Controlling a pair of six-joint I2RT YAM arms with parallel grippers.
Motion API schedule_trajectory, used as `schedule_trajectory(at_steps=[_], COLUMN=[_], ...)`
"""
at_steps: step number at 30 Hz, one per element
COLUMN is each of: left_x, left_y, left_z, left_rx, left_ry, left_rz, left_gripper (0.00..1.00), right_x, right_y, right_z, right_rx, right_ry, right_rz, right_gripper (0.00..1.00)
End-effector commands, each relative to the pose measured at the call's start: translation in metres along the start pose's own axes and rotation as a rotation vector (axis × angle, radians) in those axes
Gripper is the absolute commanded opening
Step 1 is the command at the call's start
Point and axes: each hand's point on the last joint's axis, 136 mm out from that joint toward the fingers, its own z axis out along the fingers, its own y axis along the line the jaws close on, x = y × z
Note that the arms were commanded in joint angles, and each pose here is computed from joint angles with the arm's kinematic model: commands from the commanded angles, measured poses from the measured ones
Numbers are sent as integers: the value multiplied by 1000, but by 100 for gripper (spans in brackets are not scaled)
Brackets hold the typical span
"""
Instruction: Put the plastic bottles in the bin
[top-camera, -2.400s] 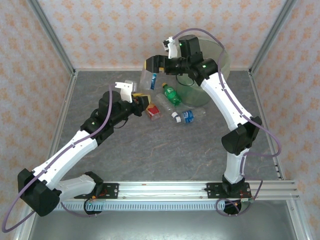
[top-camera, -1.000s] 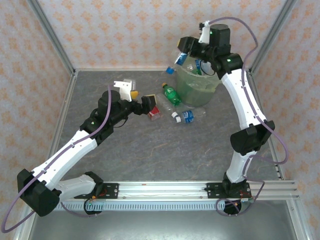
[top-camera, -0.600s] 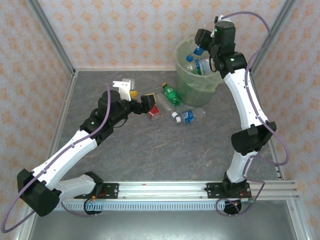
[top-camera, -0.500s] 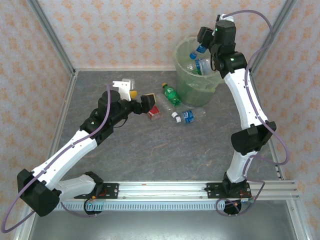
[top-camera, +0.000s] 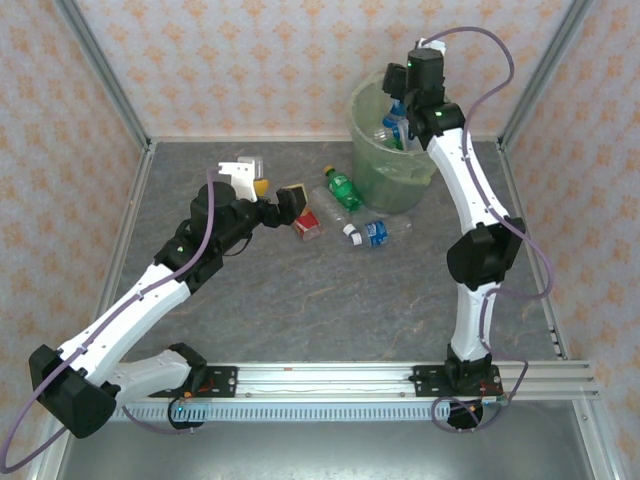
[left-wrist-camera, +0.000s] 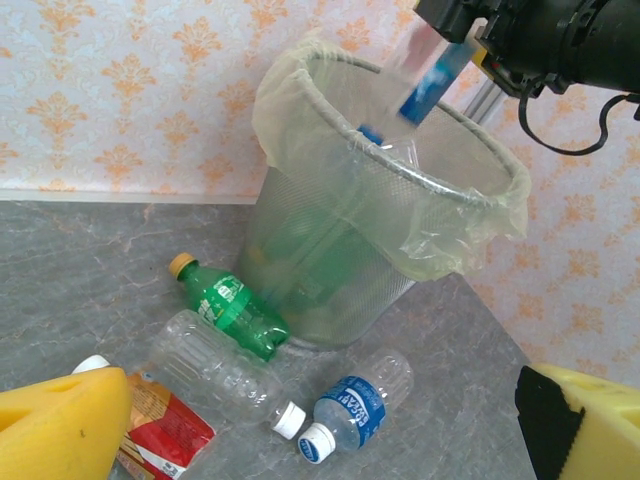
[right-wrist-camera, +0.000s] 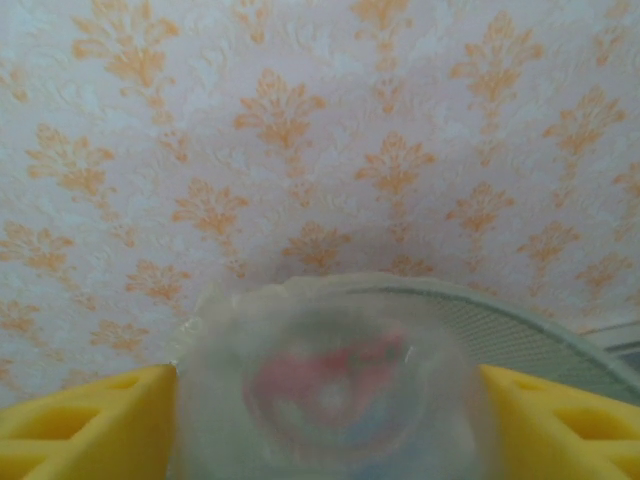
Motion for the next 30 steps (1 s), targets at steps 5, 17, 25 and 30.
schedule_trajectory(at_steps=[5, 17, 25, 30], left_x=[-13, 10, 60, 97], left_y=[-3, 16, 49, 74], left_z=[-5, 7, 30, 48], left_rx=[-14, -83, -217, -345], left_ry=[-24, 22, 138, 231], left_rz=[4, -39, -180, -282], left_gripper=[99, 99, 91, 88], right_x=[-26, -44, -38, -29], right_y=[5, 7, 21, 33], right_z=[-22, -57, -91, -115], right_rx=[-18, -58, -123, -156], right_ry=[-53, -63, -24, -13], right_rz=[-3, 29, 40, 29], right_gripper=[100, 100, 100, 100])
